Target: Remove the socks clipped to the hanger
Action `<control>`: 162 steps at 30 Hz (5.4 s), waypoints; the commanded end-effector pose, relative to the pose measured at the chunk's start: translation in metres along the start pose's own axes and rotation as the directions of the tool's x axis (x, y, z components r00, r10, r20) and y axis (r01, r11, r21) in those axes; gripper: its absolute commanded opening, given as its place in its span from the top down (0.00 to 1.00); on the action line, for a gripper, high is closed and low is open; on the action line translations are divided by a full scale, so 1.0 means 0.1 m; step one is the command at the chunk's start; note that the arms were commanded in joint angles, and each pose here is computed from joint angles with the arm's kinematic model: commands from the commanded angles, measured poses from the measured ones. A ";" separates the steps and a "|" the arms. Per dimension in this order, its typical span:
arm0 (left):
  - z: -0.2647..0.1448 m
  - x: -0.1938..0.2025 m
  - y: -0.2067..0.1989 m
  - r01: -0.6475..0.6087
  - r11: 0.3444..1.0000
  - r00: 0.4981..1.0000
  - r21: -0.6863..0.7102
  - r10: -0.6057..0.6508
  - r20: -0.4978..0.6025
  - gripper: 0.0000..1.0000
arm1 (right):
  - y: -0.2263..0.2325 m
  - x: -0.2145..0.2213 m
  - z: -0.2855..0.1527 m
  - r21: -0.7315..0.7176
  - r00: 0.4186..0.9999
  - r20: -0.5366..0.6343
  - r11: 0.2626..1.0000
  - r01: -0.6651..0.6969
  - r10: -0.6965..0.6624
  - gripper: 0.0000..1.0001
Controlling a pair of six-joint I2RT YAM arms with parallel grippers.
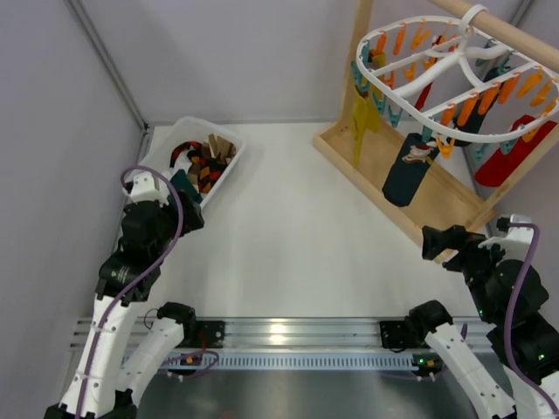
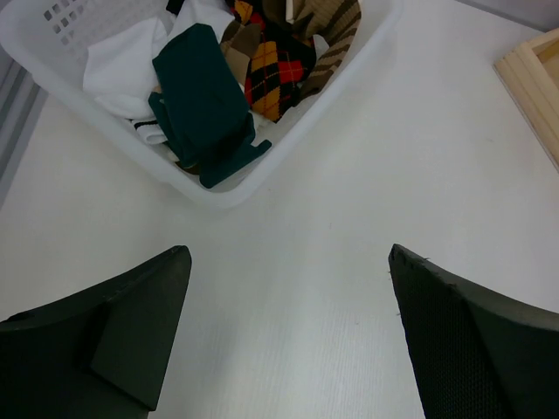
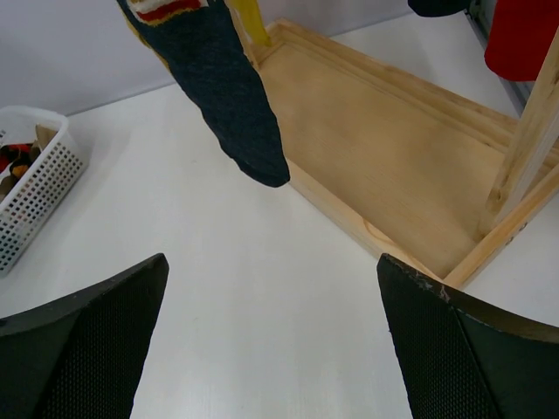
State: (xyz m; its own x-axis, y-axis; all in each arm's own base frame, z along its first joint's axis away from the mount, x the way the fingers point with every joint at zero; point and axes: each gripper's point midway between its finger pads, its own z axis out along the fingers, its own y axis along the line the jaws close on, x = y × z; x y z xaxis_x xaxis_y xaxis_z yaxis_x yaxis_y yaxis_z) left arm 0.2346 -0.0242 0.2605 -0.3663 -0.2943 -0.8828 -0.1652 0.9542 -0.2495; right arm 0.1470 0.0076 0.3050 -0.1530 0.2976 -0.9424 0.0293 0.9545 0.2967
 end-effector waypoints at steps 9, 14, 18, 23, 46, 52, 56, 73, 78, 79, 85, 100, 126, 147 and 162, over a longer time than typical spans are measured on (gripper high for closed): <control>0.04 -0.05 -0.06 0.017 1.000 1.000 0.019 -0.017 0.020 0.01 | 0.15 -0.05 0.02 -0.093 0.998 0.064 0.996 -0.009 0.015 0.01; 0.06 -0.02 -0.10 0.013 0.999 1.000 0.043 -0.013 0.002 0.01 | 0.16 -0.04 0.01 -0.108 0.996 0.084 0.994 -0.028 0.037 0.01; 0.07 0.02 -0.17 0.012 0.997 1.000 0.079 -0.011 -0.020 0.01 | 0.18 0.01 0.04 -0.118 0.997 0.066 0.992 -0.039 0.047 0.01; 0.09 0.10 -0.36 0.000 0.984 0.998 0.180 0.011 -0.056 0.01 | 0.26 0.14 0.15 -0.142 1.000 0.010 0.990 -0.021 0.022 0.00; -0.12 0.99 -3.44 -0.180 0.635 0.949 0.751 0.312 -0.037 0.01 | 0.40 0.13 0.03 -0.228 1.000 -0.024 0.974 0.006 -0.012 0.01; -0.28 1.04 -4.21 -0.257 0.305 0.956 0.917 0.218 0.195 0.01 | 0.39 0.01 -0.16 -0.253 0.999 0.004 0.966 0.043 -0.043 0.01; -0.30 0.91 -4.61 -0.324 0.170 0.943 0.931 0.132 0.304 0.01 | 0.38 0.02 -0.23 -0.259 0.998 -0.009 0.964 0.056 -0.061 0.01; 0.11 0.90 -5.26 -0.196 -0.150 0.972 0.969 0.103 0.213 0.05 | 0.51 0.00 -0.33 -0.342 0.997 -0.020 0.937 0.067 -0.078 0.00; -0.07 0.96 -5.29 -0.189 -0.203 0.971 0.961 0.110 0.214 0.28 | 0.58 0.01 -0.31 -0.368 0.998 -0.027 0.929 0.050 -0.064 0.01; -0.10 0.98 -5.28 -0.182 -0.196 0.972 0.963 0.113 0.207 0.44 | 0.58 0.00 -0.32 -0.367 0.998 -0.024 0.929 0.049 -0.062 0.01; -0.03 1.02 -5.08 -0.170 -0.003 0.981 0.985 0.098 0.170 0.92 | 0.54 -0.13 -0.31 -0.334 0.999 0.006 0.942 0.042 -0.043 0.00; -0.35 1.09 -4.84 -0.341 0.599 0.922 0.724 0.064 0.382 1.00 | 0.39 -0.87 -0.08 -0.056 0.999 0.022 0.998 -0.031 0.032 0.03; -0.73 1.50 -5.39 -0.598 0.659 0.758 0.456 0.281 0.589 1.00 | 0.48 -1.46 0.70 0.224 0.947 -0.204 0.930 0.291 -0.247 0.48; -0.80 1.55 -5.45 -0.584 0.622 0.782 0.522 0.259 0.567 1.00 | 0.34 -1.45 0.90 0.519 0.866 -0.219 0.698 0.494 -0.450 0.49; -0.89 1.49 -5.44 -0.556 0.605 0.805 0.570 0.222 0.550 1.00 | 0.40 -1.47 1.07 0.555 0.863 -0.153 0.680 0.478 -0.482 0.50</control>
State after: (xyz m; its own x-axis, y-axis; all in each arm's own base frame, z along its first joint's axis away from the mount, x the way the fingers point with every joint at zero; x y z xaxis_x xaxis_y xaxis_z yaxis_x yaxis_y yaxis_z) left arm 0.1961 -0.5987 0.2603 0.1723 0.0925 -0.9807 0.6005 0.7793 0.1791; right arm 0.2736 0.0026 0.4229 -0.3712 -0.2310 -0.8994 0.4562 0.7982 -0.3933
